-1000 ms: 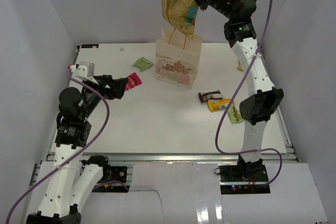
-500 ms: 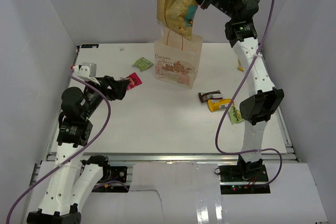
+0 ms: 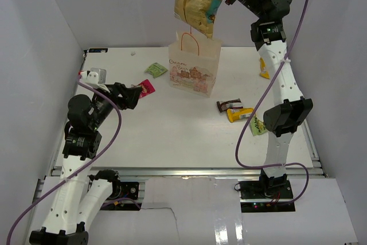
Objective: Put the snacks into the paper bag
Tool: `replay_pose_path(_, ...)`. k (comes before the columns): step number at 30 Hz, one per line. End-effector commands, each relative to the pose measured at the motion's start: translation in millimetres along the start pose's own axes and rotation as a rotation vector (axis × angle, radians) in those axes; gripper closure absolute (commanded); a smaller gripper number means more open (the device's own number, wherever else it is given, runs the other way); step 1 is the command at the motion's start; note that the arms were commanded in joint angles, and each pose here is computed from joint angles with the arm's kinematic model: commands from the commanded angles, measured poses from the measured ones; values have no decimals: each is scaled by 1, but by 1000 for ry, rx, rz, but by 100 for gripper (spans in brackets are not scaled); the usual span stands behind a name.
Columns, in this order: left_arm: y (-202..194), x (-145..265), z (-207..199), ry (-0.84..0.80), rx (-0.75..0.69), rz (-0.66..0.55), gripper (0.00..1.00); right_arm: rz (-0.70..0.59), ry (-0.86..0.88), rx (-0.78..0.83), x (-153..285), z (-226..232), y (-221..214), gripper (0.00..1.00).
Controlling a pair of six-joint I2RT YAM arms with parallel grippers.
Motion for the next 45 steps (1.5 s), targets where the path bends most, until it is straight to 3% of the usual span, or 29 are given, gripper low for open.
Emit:
replay_pose_path(1,1,4,-3,-13,-3,-14,10,-65,-3,98,6,1,31,92)
replay_pose_path(24,-9,-4,-3,-29,14,10,10,149,59,32,20,-12,-66,92)
replay_pose_path(45,-11,2,-5,-27,29,23,10,138,239,128,16,0,-125,92)
Point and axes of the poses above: each gripper's point midway between its finger pads, its own x axis back along the fingers, its own z axis along the line the jaws close on, y = z × x, the point moved 3 cm from there along x, back along the fingers, and after that the axes turned 13 degrees about -x, right-handed, at the moved point
